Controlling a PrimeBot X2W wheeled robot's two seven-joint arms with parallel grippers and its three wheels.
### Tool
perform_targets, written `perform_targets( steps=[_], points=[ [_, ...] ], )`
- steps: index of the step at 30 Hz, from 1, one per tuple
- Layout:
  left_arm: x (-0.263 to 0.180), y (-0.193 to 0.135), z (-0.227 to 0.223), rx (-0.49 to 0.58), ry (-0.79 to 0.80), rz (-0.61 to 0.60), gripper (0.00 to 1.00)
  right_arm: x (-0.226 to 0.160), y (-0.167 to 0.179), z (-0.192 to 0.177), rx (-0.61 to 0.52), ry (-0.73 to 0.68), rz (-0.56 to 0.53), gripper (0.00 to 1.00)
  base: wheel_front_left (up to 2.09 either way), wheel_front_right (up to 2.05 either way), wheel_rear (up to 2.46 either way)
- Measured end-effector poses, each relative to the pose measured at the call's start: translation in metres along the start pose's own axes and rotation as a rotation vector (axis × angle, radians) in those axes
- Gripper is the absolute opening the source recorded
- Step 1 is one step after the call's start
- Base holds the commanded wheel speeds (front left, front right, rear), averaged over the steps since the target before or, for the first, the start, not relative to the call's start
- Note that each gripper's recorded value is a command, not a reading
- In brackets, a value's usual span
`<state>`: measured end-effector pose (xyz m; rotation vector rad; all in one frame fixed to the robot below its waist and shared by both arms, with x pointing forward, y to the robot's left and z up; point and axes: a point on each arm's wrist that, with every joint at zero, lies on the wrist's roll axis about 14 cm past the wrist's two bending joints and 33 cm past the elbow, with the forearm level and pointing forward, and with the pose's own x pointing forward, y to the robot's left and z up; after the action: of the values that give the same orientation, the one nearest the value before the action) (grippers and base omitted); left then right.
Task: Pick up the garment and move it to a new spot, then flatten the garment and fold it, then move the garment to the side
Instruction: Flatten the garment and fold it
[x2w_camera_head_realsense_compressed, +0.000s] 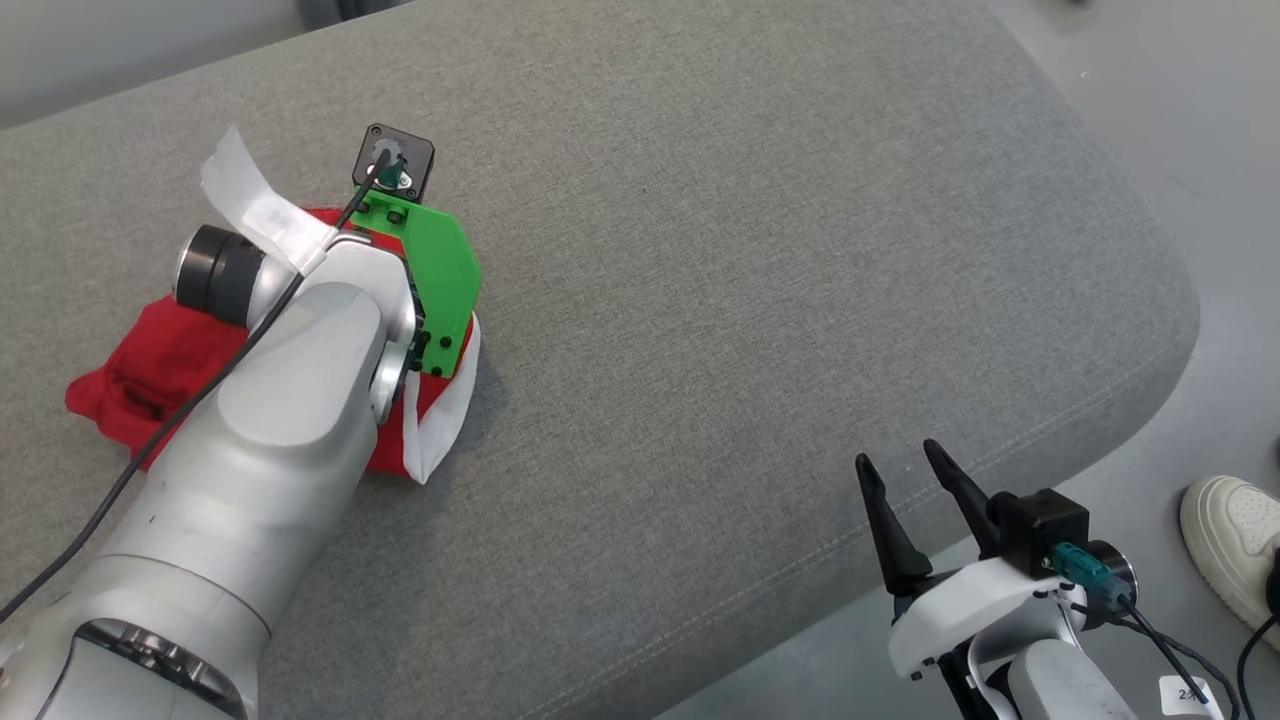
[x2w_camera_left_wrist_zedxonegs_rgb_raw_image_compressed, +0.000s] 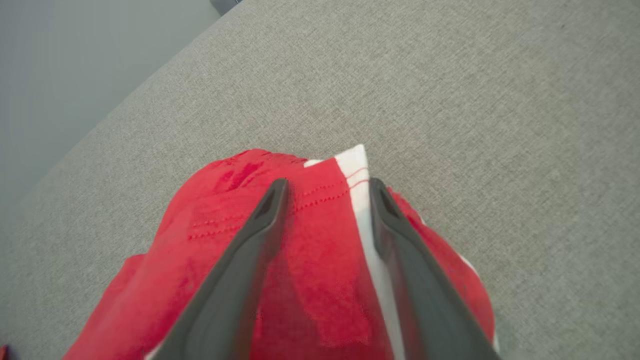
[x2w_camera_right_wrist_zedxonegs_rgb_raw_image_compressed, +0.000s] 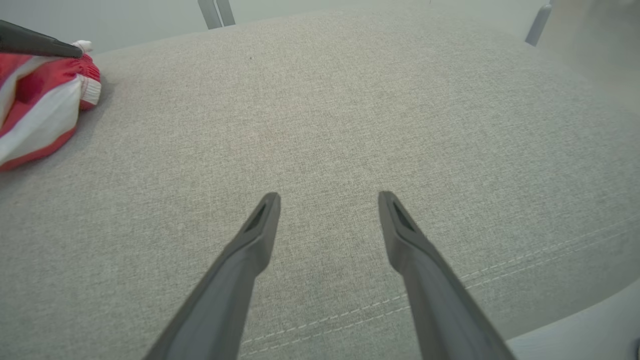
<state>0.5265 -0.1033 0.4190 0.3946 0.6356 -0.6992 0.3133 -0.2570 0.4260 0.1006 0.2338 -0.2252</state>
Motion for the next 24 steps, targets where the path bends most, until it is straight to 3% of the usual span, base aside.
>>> perform_targets(
  steps=[2, 5, 12, 17, 24],
  points=[
    [0.0, 0.001, -0.001, -0.008, -0.005, 0.001, 0.07, 0.001, 0.001, -0.001, 0.002, 0.001, 0.005, 1.0, 0.0, 0.0, 0.0],
    [0.0, 0.002, 0.001, -0.025, -0.019, -0.001, 0.0, 0.003, 0.004, -0.002, 0.001, 0.003, 0.012, 1.0, 0.0, 0.0, 0.0],
    [-0.006, 0.008, 0.014, -0.094, -0.098, 0.005, 0.0, 0.008, 0.005, -0.002, 0.004, -0.001, 0.019, 1.0, 0.0, 0.0, 0.0],
    [-0.022, 0.027, 0.037, -0.227, -0.239, 0.036, 0.0, 0.014, 0.011, 0.0, 0.0, -0.007, 0.038, 1.0, 0.0, 0.0, 0.0],
    [-0.055, 0.071, -0.003, -0.407, -0.33, 0.172, 0.0, 0.02, 0.024, 0.001, -0.014, -0.007, 0.081, 1.0, 0.0, 0.0, 0.0]
  ],
)
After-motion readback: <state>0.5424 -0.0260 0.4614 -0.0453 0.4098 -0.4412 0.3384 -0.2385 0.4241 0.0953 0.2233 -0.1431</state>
